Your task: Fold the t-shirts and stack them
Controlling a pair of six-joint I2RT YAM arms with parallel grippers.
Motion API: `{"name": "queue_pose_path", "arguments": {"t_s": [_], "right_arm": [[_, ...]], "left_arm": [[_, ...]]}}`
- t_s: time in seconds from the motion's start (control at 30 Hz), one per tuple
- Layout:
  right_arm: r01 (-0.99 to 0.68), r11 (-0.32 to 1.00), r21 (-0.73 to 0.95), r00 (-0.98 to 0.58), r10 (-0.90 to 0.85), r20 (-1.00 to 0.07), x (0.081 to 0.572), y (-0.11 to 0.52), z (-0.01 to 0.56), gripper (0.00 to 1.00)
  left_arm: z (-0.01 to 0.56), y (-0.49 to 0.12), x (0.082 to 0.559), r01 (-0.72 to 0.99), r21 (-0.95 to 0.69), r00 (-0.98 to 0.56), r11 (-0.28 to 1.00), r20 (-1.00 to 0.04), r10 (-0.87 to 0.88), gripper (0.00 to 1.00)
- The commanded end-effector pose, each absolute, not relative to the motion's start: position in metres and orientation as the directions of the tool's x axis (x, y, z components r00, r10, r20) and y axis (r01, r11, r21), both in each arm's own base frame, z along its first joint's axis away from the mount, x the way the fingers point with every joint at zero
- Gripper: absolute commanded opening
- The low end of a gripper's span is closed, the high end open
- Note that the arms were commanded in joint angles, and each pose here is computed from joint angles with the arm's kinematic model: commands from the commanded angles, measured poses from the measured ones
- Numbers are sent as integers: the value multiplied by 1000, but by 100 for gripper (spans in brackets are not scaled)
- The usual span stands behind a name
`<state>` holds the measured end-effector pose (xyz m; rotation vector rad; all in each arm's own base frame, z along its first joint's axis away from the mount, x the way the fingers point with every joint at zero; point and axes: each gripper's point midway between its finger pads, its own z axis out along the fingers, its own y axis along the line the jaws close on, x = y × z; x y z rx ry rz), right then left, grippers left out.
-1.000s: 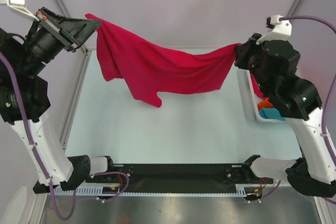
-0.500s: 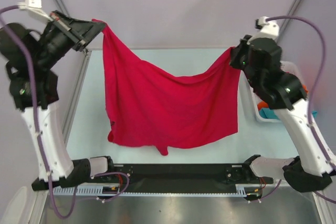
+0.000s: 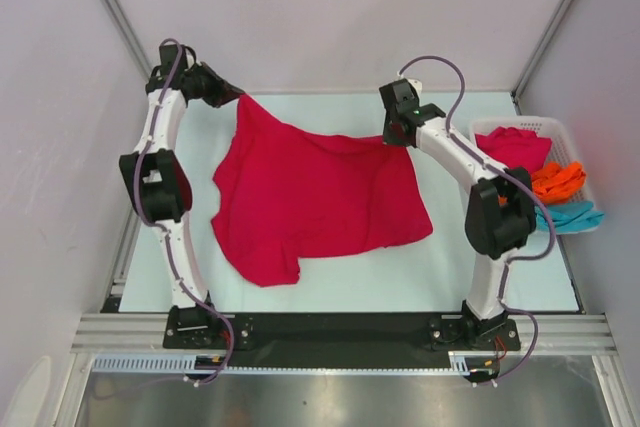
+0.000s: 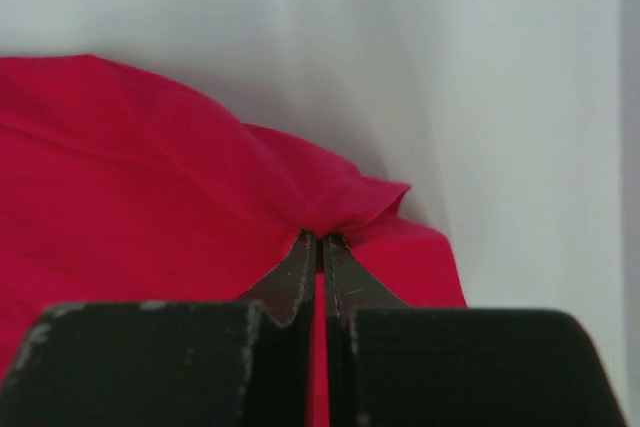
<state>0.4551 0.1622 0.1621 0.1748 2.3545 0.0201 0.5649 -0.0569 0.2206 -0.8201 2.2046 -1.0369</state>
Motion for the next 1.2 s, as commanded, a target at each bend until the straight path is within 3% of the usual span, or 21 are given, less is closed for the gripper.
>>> {"name": "queue_pose_path", "arguments": {"t_s": [0.0, 0.37, 0.6, 0.63, 0.7, 0.73, 0.77, 0.93, 1.17], "right_arm": [[140, 979, 148, -580, 202, -789, 506, 167, 204, 0], [235, 970, 69, -597, 200, -777, 549, 133, 156, 0], [301, 948, 101, -590, 268, -762, 573, 103, 142, 0], [298, 948, 116, -591, 279, -757, 576, 102, 143, 0], [294, 949, 116, -596, 277, -754, 578, 100, 143, 1], [290, 950, 117, -599, 276, -752, 579, 100, 142, 15], [291, 949, 118, -598, 277, -752, 580, 99, 143, 28], [277, 952, 131, -599, 278, -751, 577, 99, 151, 60], [245, 955, 168, -602, 286, -745, 565, 105, 166, 61]], "left_arm": [[288, -48, 595, -138, -838, -592, 529, -358, -722, 0], [257, -44, 609, -164, -831, -596, 532, -346, -724, 0], [247, -49, 613, -156, -842, -620, 517, -324, -714, 2], [246, -49, 613, -150, -842, -623, 518, -326, -711, 20], [245, -50, 612, -148, -839, -628, 523, -328, -705, 45], [248, -50, 611, -140, -838, -627, 527, -337, -703, 81], [246, -50, 609, -142, -836, -631, 530, -336, -699, 99], [249, -55, 599, -130, -826, -644, 549, -350, -680, 99], [237, -80, 574, -119, -800, -696, 587, -354, -624, 100]]}}
